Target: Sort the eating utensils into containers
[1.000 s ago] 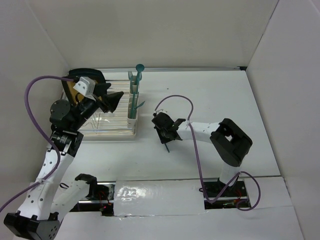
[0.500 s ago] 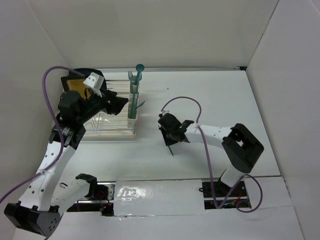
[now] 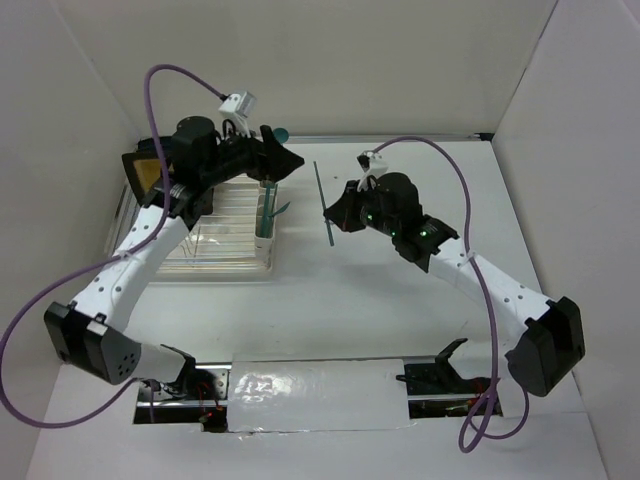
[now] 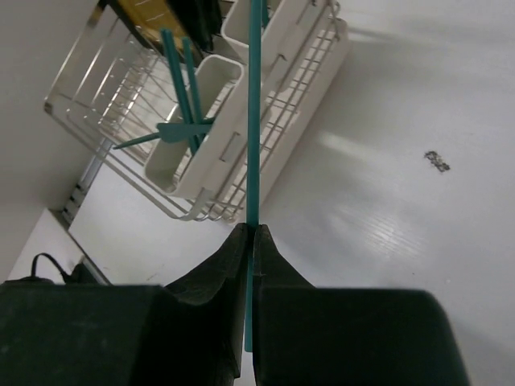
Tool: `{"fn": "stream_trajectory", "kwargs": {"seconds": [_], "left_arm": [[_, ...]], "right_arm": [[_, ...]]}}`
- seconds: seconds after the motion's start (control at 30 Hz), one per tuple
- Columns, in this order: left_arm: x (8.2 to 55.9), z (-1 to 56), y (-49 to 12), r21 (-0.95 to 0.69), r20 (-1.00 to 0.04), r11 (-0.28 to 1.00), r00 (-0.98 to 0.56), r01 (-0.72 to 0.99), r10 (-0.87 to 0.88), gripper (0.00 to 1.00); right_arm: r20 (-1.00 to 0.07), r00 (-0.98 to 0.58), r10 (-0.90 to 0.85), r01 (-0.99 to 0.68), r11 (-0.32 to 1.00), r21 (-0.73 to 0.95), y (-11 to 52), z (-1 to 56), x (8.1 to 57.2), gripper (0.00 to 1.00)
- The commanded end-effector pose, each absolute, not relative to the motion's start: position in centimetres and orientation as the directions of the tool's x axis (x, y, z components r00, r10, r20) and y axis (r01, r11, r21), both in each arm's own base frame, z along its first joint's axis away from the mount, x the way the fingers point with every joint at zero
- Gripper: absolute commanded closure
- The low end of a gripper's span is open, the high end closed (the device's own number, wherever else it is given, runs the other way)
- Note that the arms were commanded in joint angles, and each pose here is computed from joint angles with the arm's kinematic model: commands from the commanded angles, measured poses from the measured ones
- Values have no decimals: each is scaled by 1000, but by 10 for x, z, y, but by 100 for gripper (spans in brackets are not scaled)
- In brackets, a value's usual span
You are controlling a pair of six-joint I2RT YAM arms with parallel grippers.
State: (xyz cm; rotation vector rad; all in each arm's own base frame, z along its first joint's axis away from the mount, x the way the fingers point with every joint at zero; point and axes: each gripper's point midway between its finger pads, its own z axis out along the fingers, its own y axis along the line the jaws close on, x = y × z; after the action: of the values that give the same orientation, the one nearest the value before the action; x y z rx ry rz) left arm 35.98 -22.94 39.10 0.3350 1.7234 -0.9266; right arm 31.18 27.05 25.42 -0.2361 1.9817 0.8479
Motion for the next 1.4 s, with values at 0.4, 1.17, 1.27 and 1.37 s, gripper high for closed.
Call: {"fn": "stream_trajectory", "kwargs": {"seconds": [0.4,1.17,1.27,1.37], "left_arm": [[414,385,-265,-499,-862,642,-409,582,-299,25],[417,382,-292,-444,-894,593,-383,672,-234,100],[412,411,-280,-402,-916,590,-316,701,-248,100],[404,443,-262,-342,-938,589,-224,732,-266,100]], "right_arm": [[-873,-371,317,-692,532,487,311,364,328,100],[-848,-440,296,-603,602,523,305,364,355,67],[-862,-433,262,-585,646,490,280,369,346,33],[-874,-412,256,-529,714,458,247,370,336,1]]}}
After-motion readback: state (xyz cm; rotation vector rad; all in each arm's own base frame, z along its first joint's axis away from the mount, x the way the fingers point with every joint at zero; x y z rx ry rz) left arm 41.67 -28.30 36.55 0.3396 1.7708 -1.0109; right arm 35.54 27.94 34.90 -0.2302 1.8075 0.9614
